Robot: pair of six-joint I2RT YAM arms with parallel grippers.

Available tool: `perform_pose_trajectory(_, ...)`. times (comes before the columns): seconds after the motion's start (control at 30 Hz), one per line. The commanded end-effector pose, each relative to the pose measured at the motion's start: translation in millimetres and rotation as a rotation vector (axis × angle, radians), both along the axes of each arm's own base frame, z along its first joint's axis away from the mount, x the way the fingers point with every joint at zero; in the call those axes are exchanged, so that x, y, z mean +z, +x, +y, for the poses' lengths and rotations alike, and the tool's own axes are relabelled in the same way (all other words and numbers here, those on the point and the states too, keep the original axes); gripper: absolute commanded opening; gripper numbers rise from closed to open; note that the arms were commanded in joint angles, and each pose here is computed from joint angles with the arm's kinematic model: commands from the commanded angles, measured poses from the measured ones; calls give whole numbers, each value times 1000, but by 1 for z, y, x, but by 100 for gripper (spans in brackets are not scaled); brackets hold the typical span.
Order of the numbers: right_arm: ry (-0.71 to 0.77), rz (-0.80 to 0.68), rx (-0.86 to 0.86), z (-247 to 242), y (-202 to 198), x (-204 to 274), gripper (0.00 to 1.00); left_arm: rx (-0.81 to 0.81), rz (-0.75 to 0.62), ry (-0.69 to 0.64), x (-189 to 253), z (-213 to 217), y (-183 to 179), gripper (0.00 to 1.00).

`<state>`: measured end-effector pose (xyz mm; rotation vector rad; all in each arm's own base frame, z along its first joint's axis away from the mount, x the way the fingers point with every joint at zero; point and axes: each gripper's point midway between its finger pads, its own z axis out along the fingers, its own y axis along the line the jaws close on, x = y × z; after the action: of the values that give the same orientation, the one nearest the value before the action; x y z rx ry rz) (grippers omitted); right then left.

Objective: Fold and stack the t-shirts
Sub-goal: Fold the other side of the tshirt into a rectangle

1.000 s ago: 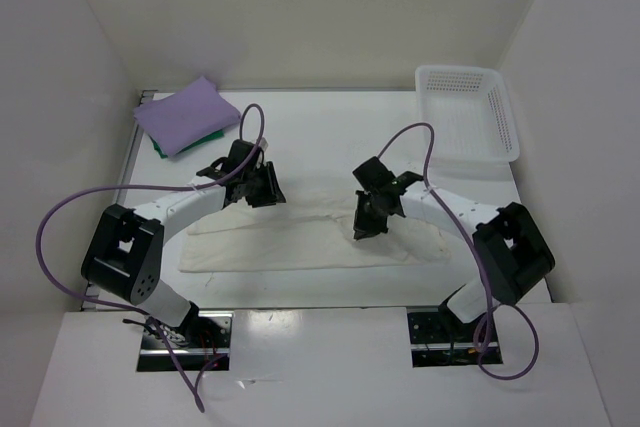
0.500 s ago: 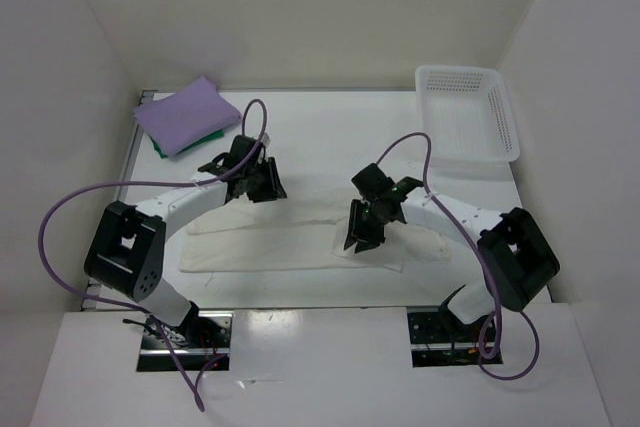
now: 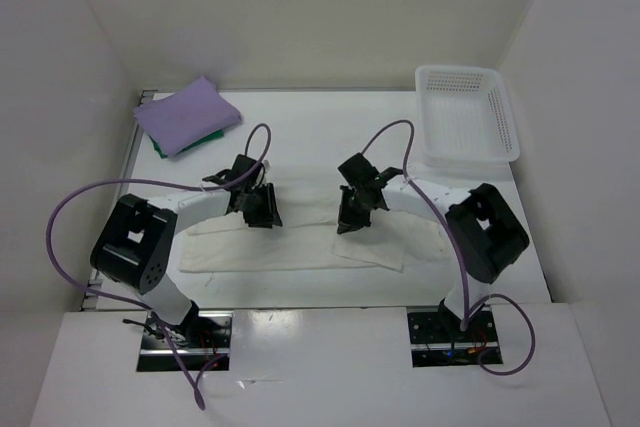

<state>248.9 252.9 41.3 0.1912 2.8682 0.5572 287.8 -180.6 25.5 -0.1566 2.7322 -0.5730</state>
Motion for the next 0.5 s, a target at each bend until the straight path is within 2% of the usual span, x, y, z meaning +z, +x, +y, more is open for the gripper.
perform_pose_trajectory(0.0,-36,-42,-71,-11,14,-16,4,17,79,19,-14,14,-11,43)
perform_pose_trajectory(0.2,-94,-36,-192,-55,2,-22,5,94,72,44,-5,38,-5,43)
perform_pose_trajectory(0.33,-67,-33,-172,-57,-6,-4,19,137,4,-10,27,52,6,43)
perform_pose_trajectory(0.43,-32,-95,-155,-52,4,25,26,138,-75,-31,57,57,14,43)
perform_pose_trajectory(0.47,-34,-110,-174,-56,10,31,31,138,-86,-34,60,57,15,43)
